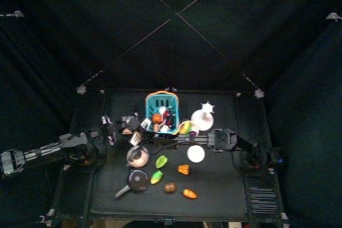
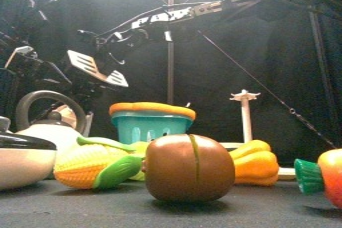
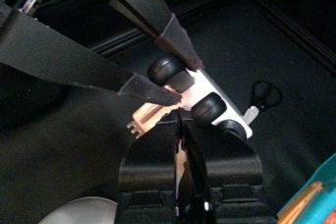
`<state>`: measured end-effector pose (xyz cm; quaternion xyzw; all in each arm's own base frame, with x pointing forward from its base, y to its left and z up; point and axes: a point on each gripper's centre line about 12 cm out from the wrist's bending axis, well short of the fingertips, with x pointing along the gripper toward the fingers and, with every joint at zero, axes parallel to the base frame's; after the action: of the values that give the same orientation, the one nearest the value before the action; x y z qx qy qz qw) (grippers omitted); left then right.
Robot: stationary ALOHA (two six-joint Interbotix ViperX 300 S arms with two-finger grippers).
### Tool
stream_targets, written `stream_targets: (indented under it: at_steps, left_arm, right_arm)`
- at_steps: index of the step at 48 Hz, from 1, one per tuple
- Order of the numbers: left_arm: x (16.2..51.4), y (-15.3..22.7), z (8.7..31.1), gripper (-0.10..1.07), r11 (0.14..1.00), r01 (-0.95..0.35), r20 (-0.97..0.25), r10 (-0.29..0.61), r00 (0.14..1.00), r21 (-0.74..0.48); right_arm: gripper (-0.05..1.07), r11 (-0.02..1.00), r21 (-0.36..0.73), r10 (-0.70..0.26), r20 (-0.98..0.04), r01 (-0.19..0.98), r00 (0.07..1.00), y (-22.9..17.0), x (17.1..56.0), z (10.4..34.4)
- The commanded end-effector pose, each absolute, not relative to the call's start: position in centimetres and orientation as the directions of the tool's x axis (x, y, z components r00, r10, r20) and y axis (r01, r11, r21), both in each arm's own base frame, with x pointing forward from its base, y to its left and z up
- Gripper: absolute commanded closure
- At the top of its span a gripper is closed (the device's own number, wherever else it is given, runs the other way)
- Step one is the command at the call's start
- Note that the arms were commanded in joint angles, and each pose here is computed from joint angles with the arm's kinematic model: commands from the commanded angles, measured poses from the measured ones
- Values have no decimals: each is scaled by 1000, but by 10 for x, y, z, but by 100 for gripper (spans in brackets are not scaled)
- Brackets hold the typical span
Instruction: Grab cleaver handle
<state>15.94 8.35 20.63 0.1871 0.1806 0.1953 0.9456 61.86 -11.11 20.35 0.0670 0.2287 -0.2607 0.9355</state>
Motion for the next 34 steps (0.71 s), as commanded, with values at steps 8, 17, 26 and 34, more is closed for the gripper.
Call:
stream_targets:
  at_steps: [8,17,26,34]
  left_arm:
    - [163,83,214,33,854,-303,-240,428,872,423]
    - [163,82,213,33,856,-300,-241,424,873,421]
    - [162,82,211,33,859,-302,-247,425,871,413]
    - [161,81,205,33,866,-306,-261,425,867,395]
  right_arm:
    - [89,846,37,-468,-424,531,775,-116,622,227]
    - [89,849,39,-467,-414,527,781,-113,623,232]
    - [89,851,45,-469,-383,523,796,-113,626,246]
    - [89,856,50,-460,-380,514,803,-107,630,245]
